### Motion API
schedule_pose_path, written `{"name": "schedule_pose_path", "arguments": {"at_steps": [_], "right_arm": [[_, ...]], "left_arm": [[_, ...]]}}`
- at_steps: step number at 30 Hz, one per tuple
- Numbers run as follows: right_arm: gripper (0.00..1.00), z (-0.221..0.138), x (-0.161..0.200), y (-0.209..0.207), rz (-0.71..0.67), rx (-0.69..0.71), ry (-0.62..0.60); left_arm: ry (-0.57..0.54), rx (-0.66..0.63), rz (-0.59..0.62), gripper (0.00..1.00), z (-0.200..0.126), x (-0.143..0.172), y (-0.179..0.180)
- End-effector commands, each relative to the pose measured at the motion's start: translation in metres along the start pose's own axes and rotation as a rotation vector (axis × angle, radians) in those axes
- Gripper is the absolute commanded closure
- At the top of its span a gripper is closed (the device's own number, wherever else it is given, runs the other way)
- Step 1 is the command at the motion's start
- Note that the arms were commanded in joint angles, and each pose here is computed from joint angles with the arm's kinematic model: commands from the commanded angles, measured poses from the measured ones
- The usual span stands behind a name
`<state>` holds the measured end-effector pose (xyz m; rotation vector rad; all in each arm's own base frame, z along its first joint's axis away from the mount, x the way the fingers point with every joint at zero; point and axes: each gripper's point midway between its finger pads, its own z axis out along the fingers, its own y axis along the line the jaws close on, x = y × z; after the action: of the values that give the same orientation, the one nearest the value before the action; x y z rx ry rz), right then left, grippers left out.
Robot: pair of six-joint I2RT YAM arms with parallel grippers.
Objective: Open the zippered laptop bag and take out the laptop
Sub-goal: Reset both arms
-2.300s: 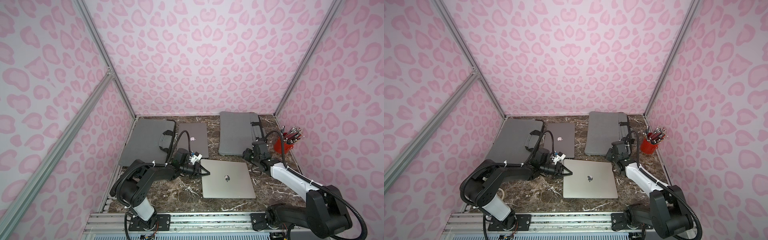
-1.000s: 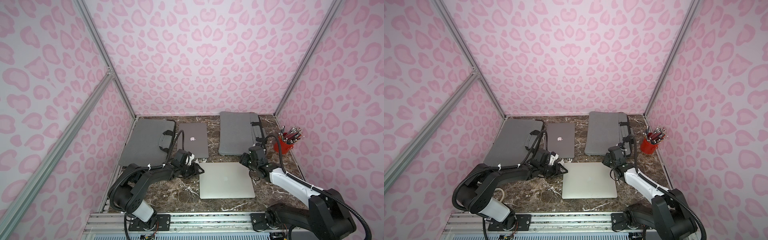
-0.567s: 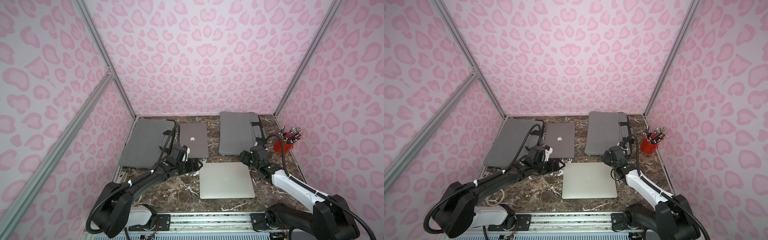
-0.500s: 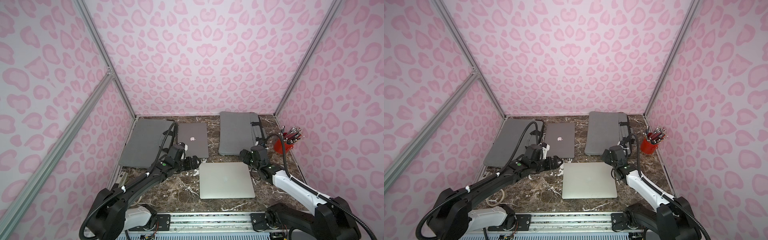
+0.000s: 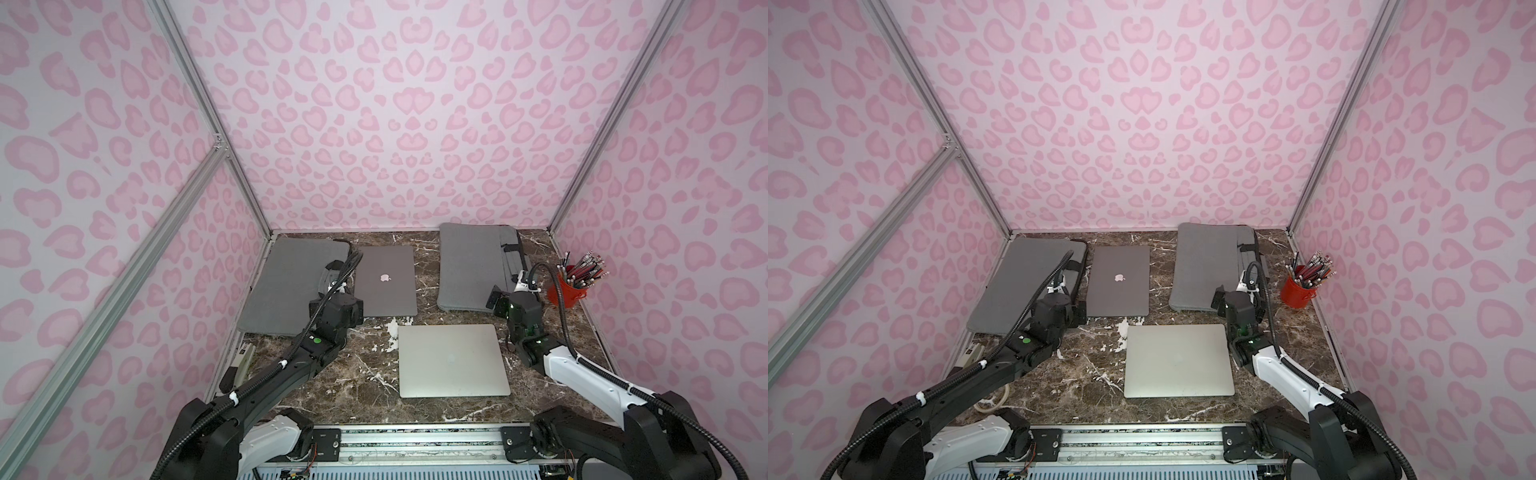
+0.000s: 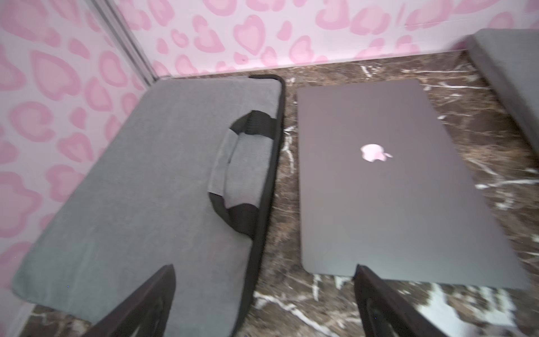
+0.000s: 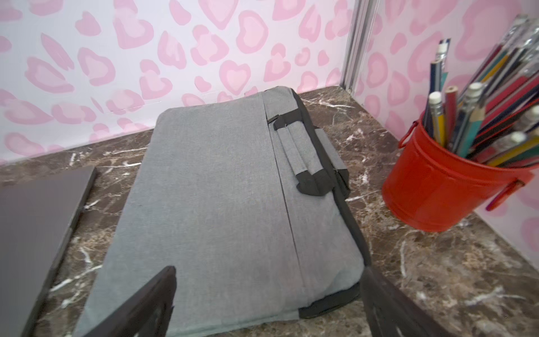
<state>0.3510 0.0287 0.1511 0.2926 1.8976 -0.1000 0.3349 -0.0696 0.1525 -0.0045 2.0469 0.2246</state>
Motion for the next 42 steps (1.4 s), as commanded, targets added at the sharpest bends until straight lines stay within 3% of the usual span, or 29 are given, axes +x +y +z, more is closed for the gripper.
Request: {"name": "schedule_pose_path", "arguments": {"at_steps": [1, 5, 12, 27, 34, 42], "right_arm": [[0.01, -0.006, -0.04, -0.002, -0.048, -0.006, -0.217], [0.01, 0.004, -0.033, -0.016, -0.058, -0.001, -0.228], [0.01, 0.012, -0.024, -0.026, -0.033, -0.024, -0.243], [0.01, -0.019, -0.006, -0.039, -0.059, -0.074, -0.345], [0.01, -0.021, -0.009, -0.033, -0.147, -0.11, -0.393], [0.0, 0.0, -0.001, -0.038, -0.125, -0.107, -0.39]], "left_arm": [[-0.197, -0.05, 0.021, 0.02, 0.006, -0.035, 0.021], [-0.234, -0.04, 0.025, 0.02, 0.017, -0.023, 0.042], [-0.2, -0.041, 0.003, 0.02, 0.043, 0.003, 0.063], [-0.105, 0.051, -0.026, 0.02, 0.095, 0.033, 0.047], [-0.077, 0.075, -0.052, 0.01, 0.1, 0.034, 0.05], [-0.077, 0.075, -0.052, 0.01, 0.099, 0.034, 0.05]]}}
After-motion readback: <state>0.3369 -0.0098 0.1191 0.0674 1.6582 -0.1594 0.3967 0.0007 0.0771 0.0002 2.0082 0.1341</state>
